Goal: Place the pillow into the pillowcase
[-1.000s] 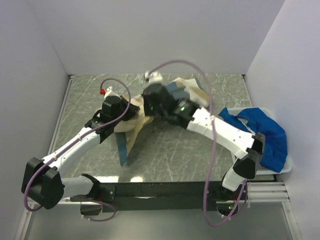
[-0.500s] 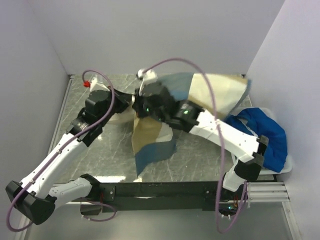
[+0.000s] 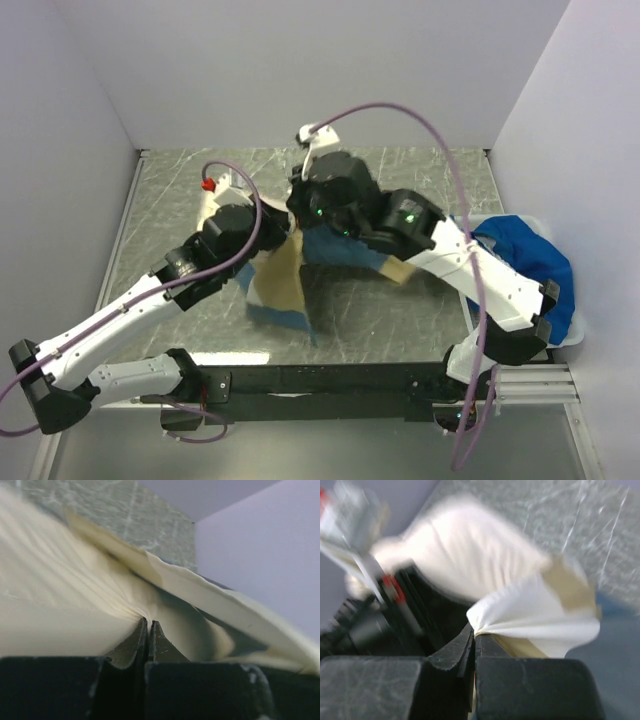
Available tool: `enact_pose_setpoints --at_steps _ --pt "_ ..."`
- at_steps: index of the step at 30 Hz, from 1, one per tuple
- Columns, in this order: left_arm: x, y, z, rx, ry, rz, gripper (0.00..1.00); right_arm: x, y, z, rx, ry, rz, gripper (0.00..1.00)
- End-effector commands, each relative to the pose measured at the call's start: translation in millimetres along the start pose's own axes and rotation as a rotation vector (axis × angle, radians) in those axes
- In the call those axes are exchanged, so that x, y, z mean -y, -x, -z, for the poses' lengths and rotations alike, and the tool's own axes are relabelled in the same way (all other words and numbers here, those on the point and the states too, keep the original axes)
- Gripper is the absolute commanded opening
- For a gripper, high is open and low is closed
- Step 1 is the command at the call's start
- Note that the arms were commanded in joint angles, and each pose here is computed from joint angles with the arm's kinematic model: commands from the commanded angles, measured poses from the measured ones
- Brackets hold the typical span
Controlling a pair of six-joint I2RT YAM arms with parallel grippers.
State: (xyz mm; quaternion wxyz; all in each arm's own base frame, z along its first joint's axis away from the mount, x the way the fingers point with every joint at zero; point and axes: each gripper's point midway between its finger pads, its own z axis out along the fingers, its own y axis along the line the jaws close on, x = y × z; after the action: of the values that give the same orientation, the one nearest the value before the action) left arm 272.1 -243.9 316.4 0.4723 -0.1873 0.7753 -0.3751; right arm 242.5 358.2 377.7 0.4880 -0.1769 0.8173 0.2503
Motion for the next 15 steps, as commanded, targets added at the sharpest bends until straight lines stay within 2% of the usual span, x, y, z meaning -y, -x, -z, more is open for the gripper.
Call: enact_pose_setpoints --at_steps 1,3,6,7,8,10,11,12,13,14,15 --pt "67.5 18.0 29.9 0.098 -0.162 0.142 0.01 -14.3 84.9 31.0 0.188 0.068 -0.024 0.0" --pt "69.8 24.8 30.2 0.113 -0.133 0.144 0.01 -16.3 107.7 33.9 0.228 0.095 -0.032 0.0" --pt "65.0 43.8 27.9 0.192 -0.07 0.145 0.01 -13.6 108.2 -3.2 0.18 0.132 -0.046 0.0" --pt "57.2 53.5 21.7 0.218 -0.046 0.156 0.01 -9.8 98.1 -27.6 0.143 0.121 -0.047 0.0" --pt "55.8 50.6 16.0 0.176 -0.06 0.168 0.01 -4.3 91.5 -41.9 0.119 0.119 -0.052 0.0" --pt "22.8 64.3 -10.4 0.172 -0.02 0.214 0.01 9.7 60.9 -89.6 0.039 0.127 -0.077 0.0" --pt "19.3 54.2 -18.9 0.096 -0.052 0.235 0.05 15.8 45.7 -107.6 0.004 0.126 -0.088 0.0" --pt "-17.3 59.2 -36.5 0.101 0.008 0.246 0.09 23.2 18.2 -128.8 -0.066 0.128 -0.115 0.0" --pt "-31.6 59.4 -56.5 0.087 0.011 0.253 0.14 28.6 -4.7 -158.2 -0.119 0.147 -0.133 0.0" --pt "-49.8 55.4 -69.3 0.046 0.03 0.254 0.27 33.4 -23.1 -175.3 -0.157 0.141 -0.143 0.0" --pt "-65.3 43.1 -80.4 -0.041 0.025 0.25 0.32 37.6 -39.9 -190.9 -0.192 0.133 -0.153 0.0"
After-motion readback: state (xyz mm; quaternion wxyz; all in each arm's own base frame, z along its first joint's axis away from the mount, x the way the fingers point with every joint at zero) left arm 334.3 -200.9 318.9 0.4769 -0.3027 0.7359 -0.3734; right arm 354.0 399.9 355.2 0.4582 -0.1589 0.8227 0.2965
